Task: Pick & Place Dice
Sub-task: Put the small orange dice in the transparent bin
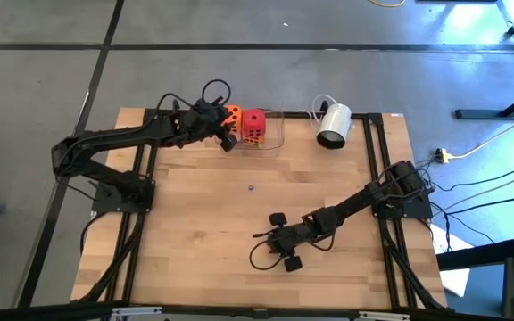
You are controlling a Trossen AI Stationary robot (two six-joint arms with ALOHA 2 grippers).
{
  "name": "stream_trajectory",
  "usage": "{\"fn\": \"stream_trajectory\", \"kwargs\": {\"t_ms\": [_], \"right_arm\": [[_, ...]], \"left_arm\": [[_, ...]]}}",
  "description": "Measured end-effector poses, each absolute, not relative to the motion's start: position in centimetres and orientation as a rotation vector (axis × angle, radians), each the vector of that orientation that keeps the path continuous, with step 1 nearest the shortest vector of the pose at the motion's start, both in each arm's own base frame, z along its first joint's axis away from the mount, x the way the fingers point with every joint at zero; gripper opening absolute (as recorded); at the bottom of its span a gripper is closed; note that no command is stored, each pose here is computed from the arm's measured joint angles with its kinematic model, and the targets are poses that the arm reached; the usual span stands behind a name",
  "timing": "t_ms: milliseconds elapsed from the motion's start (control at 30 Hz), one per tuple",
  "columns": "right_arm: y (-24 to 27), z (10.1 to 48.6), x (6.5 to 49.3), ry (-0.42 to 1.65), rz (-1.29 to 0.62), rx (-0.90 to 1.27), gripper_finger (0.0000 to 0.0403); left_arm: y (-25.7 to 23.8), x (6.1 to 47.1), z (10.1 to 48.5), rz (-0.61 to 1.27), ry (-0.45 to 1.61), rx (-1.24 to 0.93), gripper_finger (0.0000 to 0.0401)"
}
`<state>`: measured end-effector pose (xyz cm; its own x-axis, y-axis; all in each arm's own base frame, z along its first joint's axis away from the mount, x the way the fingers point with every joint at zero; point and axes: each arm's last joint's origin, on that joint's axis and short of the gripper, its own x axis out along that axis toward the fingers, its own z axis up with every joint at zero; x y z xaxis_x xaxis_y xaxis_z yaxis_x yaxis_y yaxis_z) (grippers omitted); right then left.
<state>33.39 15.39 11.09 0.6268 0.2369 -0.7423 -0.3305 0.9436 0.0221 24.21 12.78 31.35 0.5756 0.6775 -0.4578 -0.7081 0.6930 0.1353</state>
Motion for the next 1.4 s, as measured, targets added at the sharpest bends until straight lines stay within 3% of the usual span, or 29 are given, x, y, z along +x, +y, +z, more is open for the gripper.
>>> {"fn": "stream_trajectory", "kwargs": {"t_ms": [200,767,1067,1200,1400], "right_arm": [[15.6,11.1,33.3,0.829,0.363,-0.161,0.0069],[15.5,10.9,33.0,0.864,0.366,-0.183,0.0108],[15.6,11.0,33.1,0.865,0.348,-0.141,0.0052],[15.3,11.9,33.8,0.872,0.277,-0.047,0.0051],[12.7,14.1,32.9,0.982,0.130,-0.098,0.0051]], "left_arm": [[12.8,24.2,31.4,0.816,0.509,-0.064,0.0125],[12.8,24.2,31.4,0.815,0.511,-0.061,0.0123],[12.7,24.2,31.4,0.808,0.507,-0.066,0.0123],[12.2,23.4,32.5,0.773,0.457,-0.088,0.0125],[11.0,21.2,34.9,0.708,0.352,-0.084,0.0127]]}}
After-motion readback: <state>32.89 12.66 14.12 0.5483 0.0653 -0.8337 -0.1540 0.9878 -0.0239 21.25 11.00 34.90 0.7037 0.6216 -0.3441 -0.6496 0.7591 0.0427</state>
